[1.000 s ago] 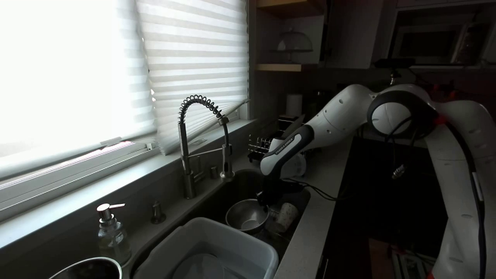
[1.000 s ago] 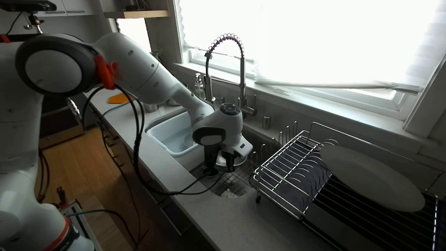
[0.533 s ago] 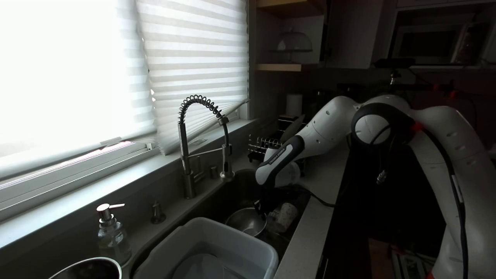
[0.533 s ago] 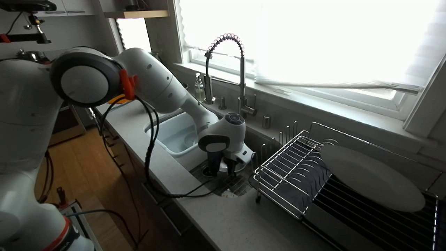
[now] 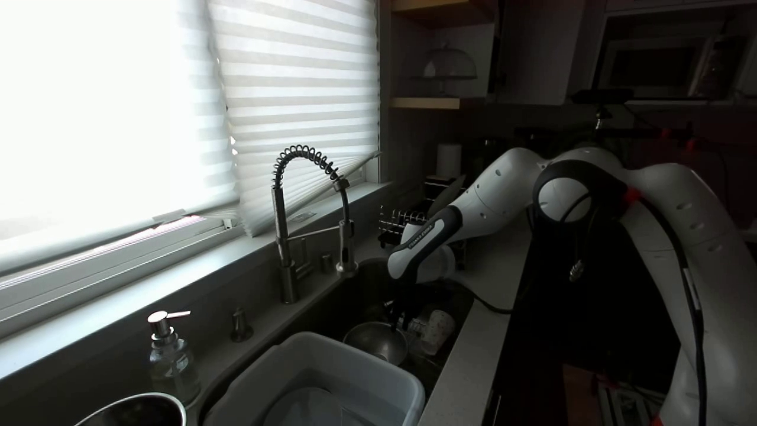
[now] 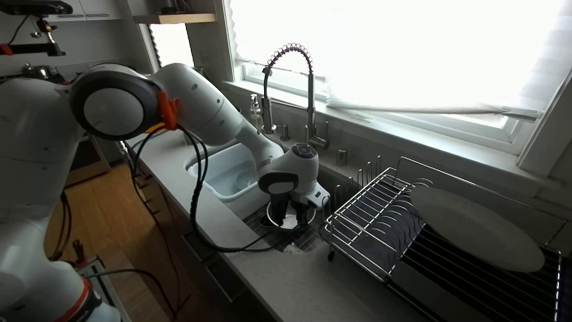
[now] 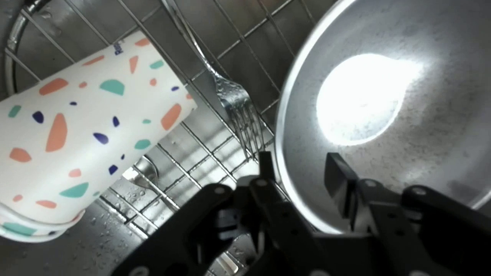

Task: Put the silver bowl in the sink

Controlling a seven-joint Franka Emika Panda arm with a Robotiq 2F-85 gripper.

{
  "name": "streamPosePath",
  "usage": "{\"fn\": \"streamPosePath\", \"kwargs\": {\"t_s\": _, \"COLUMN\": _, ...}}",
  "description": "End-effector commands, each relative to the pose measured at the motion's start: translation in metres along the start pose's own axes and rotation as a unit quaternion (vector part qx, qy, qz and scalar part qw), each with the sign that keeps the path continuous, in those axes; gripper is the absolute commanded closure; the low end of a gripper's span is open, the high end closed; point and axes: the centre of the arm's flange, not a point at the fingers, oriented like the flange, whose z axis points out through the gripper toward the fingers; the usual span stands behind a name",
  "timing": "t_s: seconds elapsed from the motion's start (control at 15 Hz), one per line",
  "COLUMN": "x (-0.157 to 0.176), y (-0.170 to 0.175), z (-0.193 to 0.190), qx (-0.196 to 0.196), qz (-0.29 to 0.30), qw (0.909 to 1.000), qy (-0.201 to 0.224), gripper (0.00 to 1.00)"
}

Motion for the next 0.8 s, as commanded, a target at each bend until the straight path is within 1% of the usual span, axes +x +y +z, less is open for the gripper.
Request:
{"fn": "streamPosePath", "kwargs": {"t_s": 0.0, "x": -0.007, "y": -0.009, "z": -0.036, "qx": 0.014, "qz": 0.007, "qw": 0.9996, "qy": 0.024, "gripper": 0.27}}
{"fn": "streamPosePath", "kwargs": {"t_s": 0.07, "x": -0.009, "y": -0.012, "z": -0.047, "qx": 0.016, "qz": 0.013, "qw": 0.9994, "qy": 0.029, "gripper": 0.2}}
{"fn": "streamPosePath", "kwargs": {"t_s": 0.13, "x": -0.013, "y": -0.016, "z": -0.059, "qx": 0.019, "qz": 0.021, "qw": 0.999, "qy": 0.034, "gripper": 0.12}}
{"fn": "streamPosePath", "kwargs": {"t_s": 0.27, "x": -0.019, "y": -0.022, "z": -0.083, "qx": 0.016, "qz": 0.034, "qw": 0.9981, "qy": 0.049, "gripper": 0.0}}
{"fn": "streamPosePath", "kwargs": {"t_s": 0.4, "x": -0.027, "y": -0.025, "z": -0.116, "qx": -0.009, "qz": 0.059, "qw": 0.996, "qy": 0.067, "gripper": 0.0}}
{"fn": "streamPosePath", "kwargs": {"t_s": 0.47, "x": -0.032, "y": -0.023, "z": -0.135, "qx": -0.015, "qz": 0.061, "qw": 0.9945, "qy": 0.084, "gripper": 0.0}}
{"fn": "streamPosePath", "kwargs": {"t_s": 0.73, "x": -0.055, "y": -0.016, "z": -0.203, "qx": -0.036, "qz": 0.071, "qw": 0.989, "qy": 0.124, "gripper": 0.0}}
